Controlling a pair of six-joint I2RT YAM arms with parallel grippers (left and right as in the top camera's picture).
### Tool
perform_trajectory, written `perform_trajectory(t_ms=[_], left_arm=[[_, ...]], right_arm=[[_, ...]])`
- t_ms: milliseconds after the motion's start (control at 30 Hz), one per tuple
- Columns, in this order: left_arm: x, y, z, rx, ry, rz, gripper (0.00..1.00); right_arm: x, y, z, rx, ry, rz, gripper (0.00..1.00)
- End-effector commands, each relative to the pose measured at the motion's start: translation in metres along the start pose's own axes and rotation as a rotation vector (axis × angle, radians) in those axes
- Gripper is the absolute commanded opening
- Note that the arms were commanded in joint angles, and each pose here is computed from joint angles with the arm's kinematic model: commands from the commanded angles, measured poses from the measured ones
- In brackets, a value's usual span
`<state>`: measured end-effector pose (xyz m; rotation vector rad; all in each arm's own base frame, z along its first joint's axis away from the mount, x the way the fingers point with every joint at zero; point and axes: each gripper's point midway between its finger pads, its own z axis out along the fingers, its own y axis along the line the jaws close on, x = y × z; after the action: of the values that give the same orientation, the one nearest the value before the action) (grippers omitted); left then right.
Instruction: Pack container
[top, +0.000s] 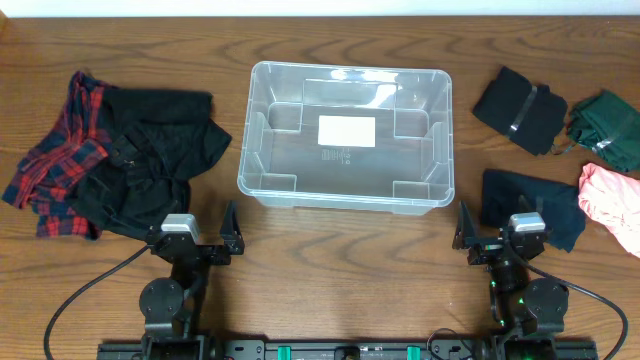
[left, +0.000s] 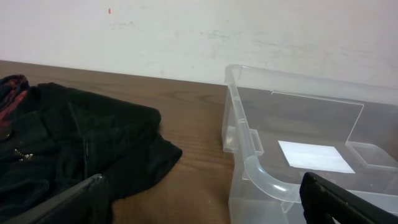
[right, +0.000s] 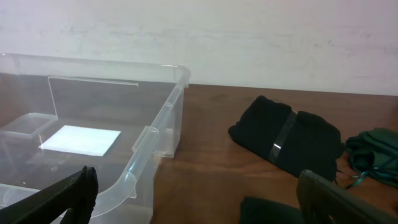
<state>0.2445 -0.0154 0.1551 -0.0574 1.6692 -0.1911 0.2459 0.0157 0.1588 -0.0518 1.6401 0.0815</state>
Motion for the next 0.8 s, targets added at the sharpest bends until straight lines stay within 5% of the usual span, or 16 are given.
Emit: perform_trajectory(t_ms=[0,333,433,767], left_arm=[[0.015,0.007,0.001,-0.034,0.042,0.028,0.98],[0.009,0.013,0.001,-0.072,0.017,0.028,0.98],[0.004,-0.005,0.000,0.029,0.013,0.031,0.98],[-0.070,-0.013,0.007,0.004,0.151,0.138,0.98]], right_arm=[[0.001,-0.001,0.000,0.003,0.000,-0.011,0.99],[0.001,-0.001,0.000,0.003,0.000,-0.011,0.99],[0.001,-0.001,0.000,0.003,0.000,-0.011,0.99],[0.001,-0.001,0.000,0.003,0.000,-0.011,0.99]])
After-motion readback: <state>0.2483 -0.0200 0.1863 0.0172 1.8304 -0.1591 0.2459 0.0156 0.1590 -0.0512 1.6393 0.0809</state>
